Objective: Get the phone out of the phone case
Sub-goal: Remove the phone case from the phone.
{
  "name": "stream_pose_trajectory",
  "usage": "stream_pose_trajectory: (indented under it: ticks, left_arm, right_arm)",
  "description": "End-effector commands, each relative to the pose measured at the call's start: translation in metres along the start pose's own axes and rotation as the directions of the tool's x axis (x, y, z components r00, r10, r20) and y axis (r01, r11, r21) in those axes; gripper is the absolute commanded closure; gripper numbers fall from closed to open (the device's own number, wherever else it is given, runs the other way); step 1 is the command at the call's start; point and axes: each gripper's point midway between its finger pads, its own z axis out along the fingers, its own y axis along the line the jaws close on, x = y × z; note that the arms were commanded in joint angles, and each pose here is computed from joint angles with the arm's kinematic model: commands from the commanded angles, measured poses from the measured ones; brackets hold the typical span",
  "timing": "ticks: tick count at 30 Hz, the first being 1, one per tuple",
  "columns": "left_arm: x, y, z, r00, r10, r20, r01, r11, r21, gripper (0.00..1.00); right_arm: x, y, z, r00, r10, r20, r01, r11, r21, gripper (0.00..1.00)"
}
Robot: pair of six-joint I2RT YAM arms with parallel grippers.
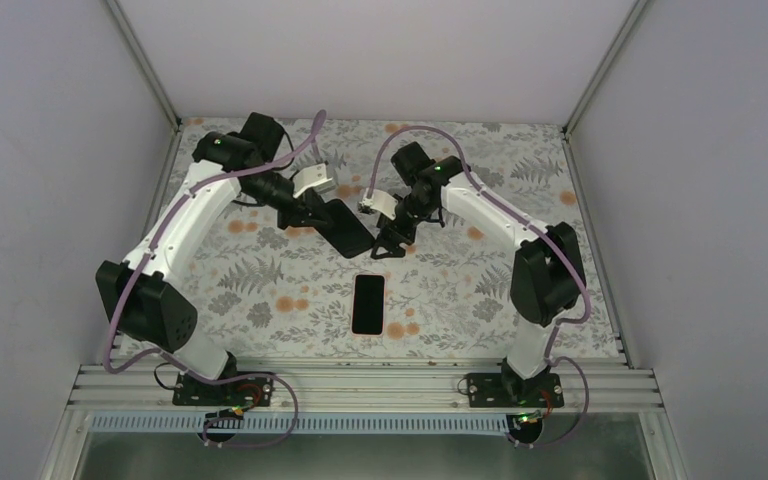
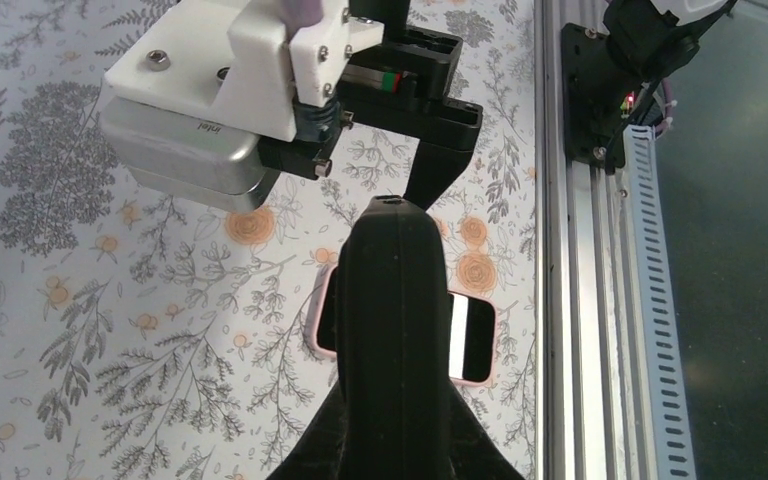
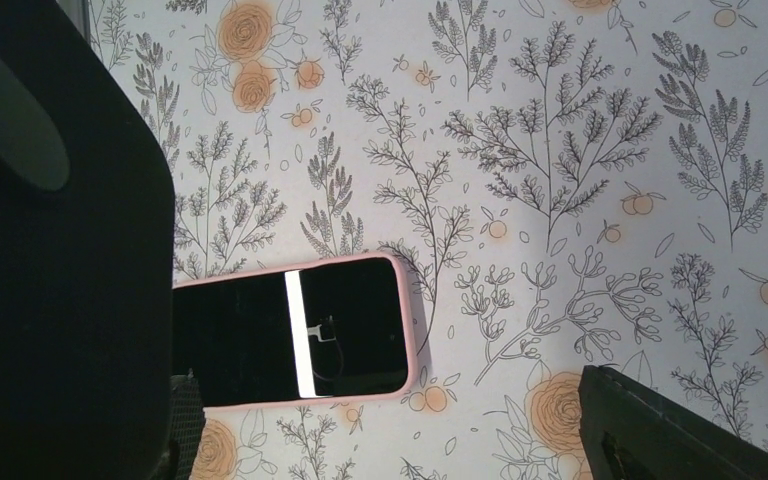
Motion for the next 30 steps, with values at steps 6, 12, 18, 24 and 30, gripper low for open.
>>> stream_pose_trajectory:
  ticks: [6, 12, 18, 24, 30]
  left_arm:
    - [-0.015, -0.042, -0.002, 0.994, 0.072, 0.078, -0.079, 0.993, 0.09, 0.98]
    - [-0.014, -0.048, -0.002, 0.993, 0.087, 0.076, -0.094, 0.991, 0.094, 0.98]
    - [-0.014, -0.052, -0.002, 0.992, 0.101, 0.077, -0.108, 0.99, 0.093, 0.98]
    - [-0.013, -0.052, -0.001, 0.992, 0.098, 0.076, -0.106, 0.989, 0.1, 0.98]
    - [-0.015, -0.046, -0.005, 0.991, 0.114, 0.071, -0.12, 0.99, 0.072, 0.98]
  right_arm:
    - [-0.012, -0.031, -0.012, 0.999, -0.019, 0.049, 0.017, 0.999, 0.044, 0.13]
    - [-0.007, -0.047, -0.015, 0.999, -0.004, 0.037, 0.002, 0.998, 0.058, 0.13]
    - [-0.001, -0.066, -0.017, 0.999, 0.014, 0.038, -0.018, 0.996, 0.089, 0.15]
    - [0.0, -0.075, -0.016, 0.998, 0.032, 0.046, -0.036, 0.995, 0.089, 0.16]
    - [0.014, -0.045, -0.027, 0.999, 0.004, 0.035, -0.006, 0.999, 0.054, 0.14]
